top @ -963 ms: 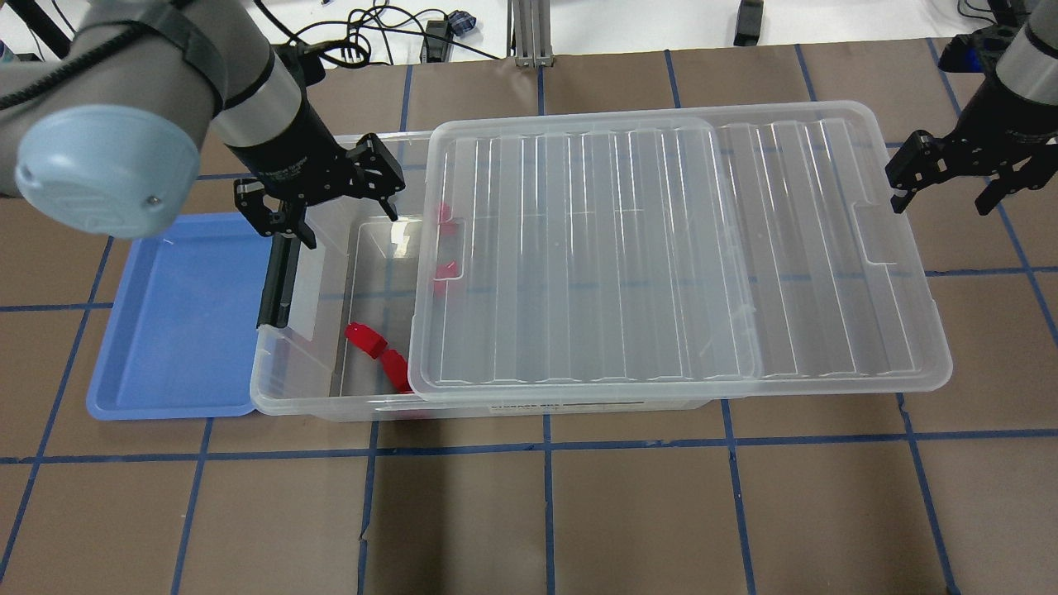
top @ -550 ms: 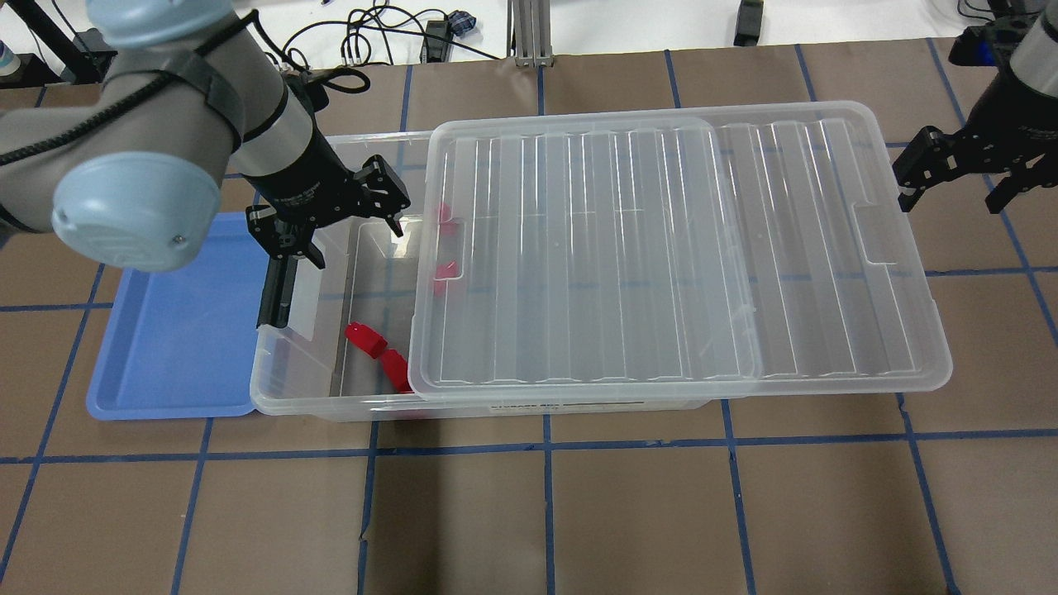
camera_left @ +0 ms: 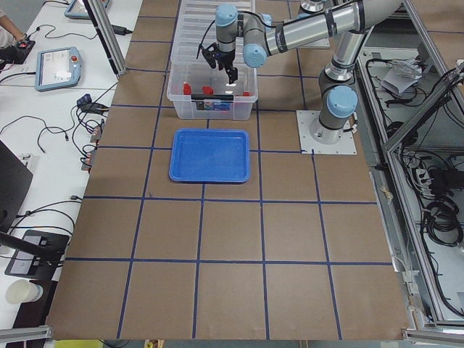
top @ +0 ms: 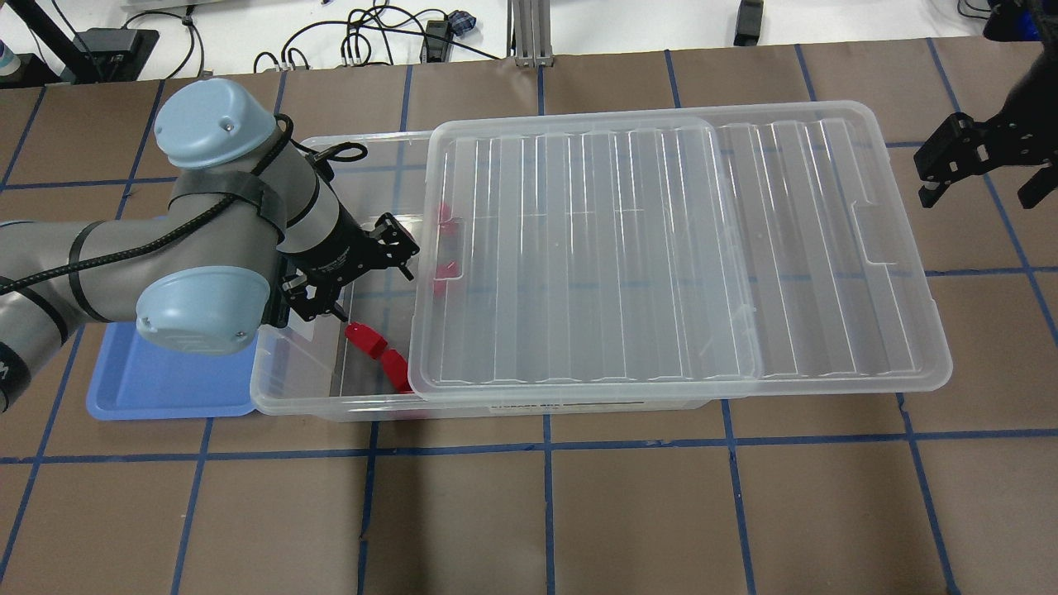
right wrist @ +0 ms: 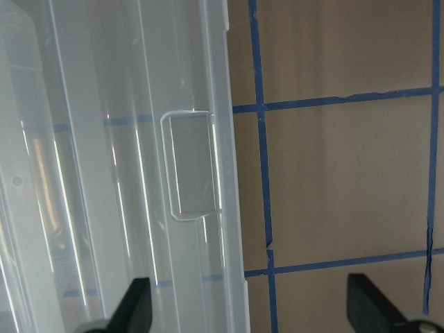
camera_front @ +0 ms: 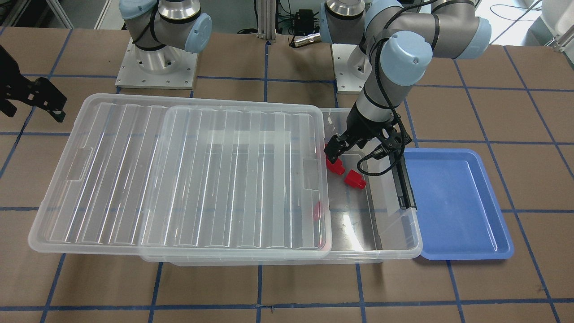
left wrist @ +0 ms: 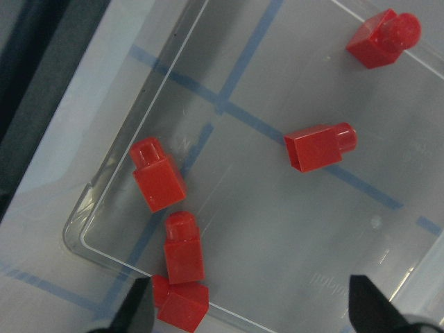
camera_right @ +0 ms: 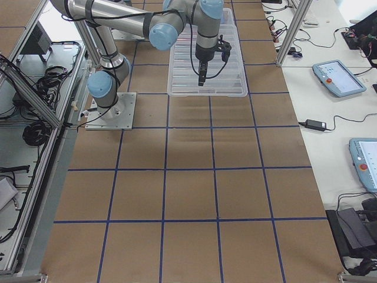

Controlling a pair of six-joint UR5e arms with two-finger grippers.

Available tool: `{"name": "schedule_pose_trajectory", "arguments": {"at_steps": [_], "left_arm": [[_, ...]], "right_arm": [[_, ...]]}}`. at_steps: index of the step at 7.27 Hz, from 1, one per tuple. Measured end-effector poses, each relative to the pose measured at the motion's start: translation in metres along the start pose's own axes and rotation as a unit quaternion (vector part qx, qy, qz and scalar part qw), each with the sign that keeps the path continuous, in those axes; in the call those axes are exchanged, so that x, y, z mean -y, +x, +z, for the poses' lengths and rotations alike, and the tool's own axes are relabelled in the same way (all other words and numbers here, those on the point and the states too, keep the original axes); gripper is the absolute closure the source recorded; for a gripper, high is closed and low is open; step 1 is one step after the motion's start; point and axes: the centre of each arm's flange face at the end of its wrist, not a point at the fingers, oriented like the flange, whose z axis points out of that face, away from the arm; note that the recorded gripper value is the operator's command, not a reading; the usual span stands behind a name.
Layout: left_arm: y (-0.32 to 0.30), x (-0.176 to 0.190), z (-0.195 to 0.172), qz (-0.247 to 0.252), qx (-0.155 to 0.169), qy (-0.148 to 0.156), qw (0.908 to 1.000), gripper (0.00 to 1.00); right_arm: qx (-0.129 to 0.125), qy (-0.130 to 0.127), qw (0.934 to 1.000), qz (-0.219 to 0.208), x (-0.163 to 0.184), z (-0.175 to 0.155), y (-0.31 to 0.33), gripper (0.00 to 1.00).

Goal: Place red block in blue tray from box

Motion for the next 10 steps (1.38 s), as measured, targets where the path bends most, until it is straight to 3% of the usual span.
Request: {"name": "schedule_pose_trajectory", "arguments": {"at_steps": [2,4,7,10], "left_arm": [[-0.013,-0.006,0.020,-0.005,0.034,-0.001,0.9994,0.00],[-0.017,-0.008,0.032,-0.013,0.045,-0.007,0.9989,0.00],[-0.018,-0.012,0.060,-0.021,0.037,-0.031,0.9986,0.00],[-0.017,-0.009,0.079,-0.025,0.031,-0.035,0.9986,0.00]], "right_arm": [[-0.001,-0.001,1.0000,-0.001,-0.004,-0.004,-0.002,0.00],[-0.001,0.000,1.0000,-0.003,-0.013,-0.011,-0.006,0.00],[-0.007,-0.002,1.0000,0.005,-0.015,-0.010,-0.034,0.00],[-0.008,-0.004,0.9999,0.013,-0.015,-0.008,-0.040,0.00]]}}
